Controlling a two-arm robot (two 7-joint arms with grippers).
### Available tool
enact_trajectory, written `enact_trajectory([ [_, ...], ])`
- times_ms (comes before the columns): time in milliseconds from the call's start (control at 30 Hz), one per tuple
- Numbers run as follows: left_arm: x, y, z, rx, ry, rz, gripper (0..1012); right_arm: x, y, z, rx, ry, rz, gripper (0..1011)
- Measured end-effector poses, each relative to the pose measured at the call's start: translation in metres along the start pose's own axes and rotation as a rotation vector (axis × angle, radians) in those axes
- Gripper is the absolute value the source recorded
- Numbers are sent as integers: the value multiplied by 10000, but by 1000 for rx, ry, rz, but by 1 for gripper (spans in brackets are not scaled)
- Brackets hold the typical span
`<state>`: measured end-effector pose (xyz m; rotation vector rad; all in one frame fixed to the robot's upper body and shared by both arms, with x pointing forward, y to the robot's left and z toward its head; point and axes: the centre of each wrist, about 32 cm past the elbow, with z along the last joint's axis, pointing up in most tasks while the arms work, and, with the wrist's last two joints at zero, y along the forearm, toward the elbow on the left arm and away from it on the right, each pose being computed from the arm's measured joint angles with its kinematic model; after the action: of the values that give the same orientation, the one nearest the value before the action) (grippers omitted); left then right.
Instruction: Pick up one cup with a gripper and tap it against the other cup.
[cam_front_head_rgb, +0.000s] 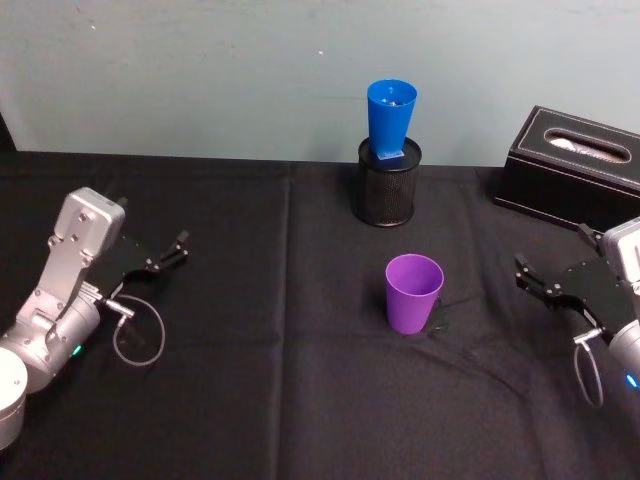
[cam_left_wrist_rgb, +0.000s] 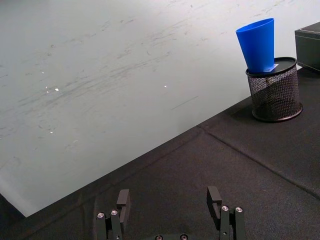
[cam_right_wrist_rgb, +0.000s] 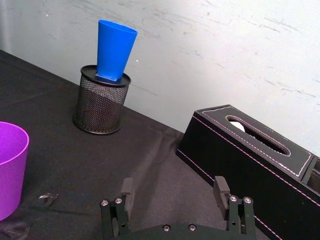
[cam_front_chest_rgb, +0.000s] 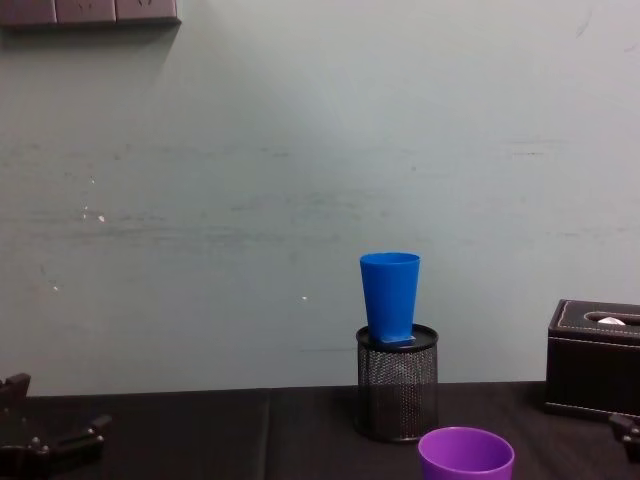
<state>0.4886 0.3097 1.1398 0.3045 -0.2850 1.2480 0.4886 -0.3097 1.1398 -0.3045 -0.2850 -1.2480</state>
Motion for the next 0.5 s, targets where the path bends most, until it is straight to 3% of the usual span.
enact_trajectory([
  [500, 0, 0, 0, 0, 0, 0, 1005, 0, 0, 0, 0, 0, 0, 1003],
])
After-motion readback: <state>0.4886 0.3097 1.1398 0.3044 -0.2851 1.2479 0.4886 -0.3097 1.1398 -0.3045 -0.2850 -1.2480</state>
